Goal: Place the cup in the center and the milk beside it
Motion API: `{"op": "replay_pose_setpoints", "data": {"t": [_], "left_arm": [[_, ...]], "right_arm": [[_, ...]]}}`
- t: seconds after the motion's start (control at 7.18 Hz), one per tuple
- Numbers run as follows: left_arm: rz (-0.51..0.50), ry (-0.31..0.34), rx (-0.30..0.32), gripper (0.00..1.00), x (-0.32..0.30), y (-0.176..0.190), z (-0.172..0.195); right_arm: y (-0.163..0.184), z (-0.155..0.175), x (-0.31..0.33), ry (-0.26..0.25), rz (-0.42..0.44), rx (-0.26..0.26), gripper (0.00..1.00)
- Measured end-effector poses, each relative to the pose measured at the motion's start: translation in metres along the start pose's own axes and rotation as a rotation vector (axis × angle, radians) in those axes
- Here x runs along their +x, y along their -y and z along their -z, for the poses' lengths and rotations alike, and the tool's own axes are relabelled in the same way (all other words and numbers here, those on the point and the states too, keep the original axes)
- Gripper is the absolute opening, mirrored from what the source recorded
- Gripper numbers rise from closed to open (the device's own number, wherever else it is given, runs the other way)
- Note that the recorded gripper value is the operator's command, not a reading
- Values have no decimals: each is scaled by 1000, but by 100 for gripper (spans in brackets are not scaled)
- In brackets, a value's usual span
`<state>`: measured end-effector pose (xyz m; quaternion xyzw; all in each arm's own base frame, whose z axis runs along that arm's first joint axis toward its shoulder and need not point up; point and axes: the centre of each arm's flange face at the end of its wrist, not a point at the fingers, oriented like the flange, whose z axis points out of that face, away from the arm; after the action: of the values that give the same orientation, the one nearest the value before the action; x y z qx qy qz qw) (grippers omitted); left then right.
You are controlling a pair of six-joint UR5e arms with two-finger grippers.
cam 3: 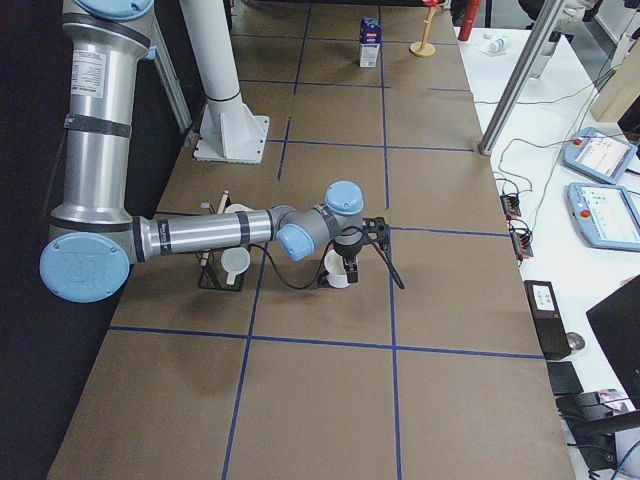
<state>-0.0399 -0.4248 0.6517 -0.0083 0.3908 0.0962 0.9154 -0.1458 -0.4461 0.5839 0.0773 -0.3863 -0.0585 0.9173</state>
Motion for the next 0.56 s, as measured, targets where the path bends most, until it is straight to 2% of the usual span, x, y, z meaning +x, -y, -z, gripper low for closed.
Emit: {"op": "replay_pose_setpoints", "data": {"t": [0.14, 0.28, 0.42, 0.56], "left_arm": [[0, 0, 0, 100, 0, 0, 0], [-1, 0, 1, 100, 0, 0, 0], [-2, 0, 2, 100, 0, 0, 0], [-2, 0, 2, 100, 0, 0, 0]], "right_arm": [[-3, -11, 1, -4, 2, -15, 95], [-5, -19, 4, -5, 4, -25, 78], [-7, -27, 7, -6, 5, -33, 47], [-7, -34, 10, -8, 3, -41, 28]]}}
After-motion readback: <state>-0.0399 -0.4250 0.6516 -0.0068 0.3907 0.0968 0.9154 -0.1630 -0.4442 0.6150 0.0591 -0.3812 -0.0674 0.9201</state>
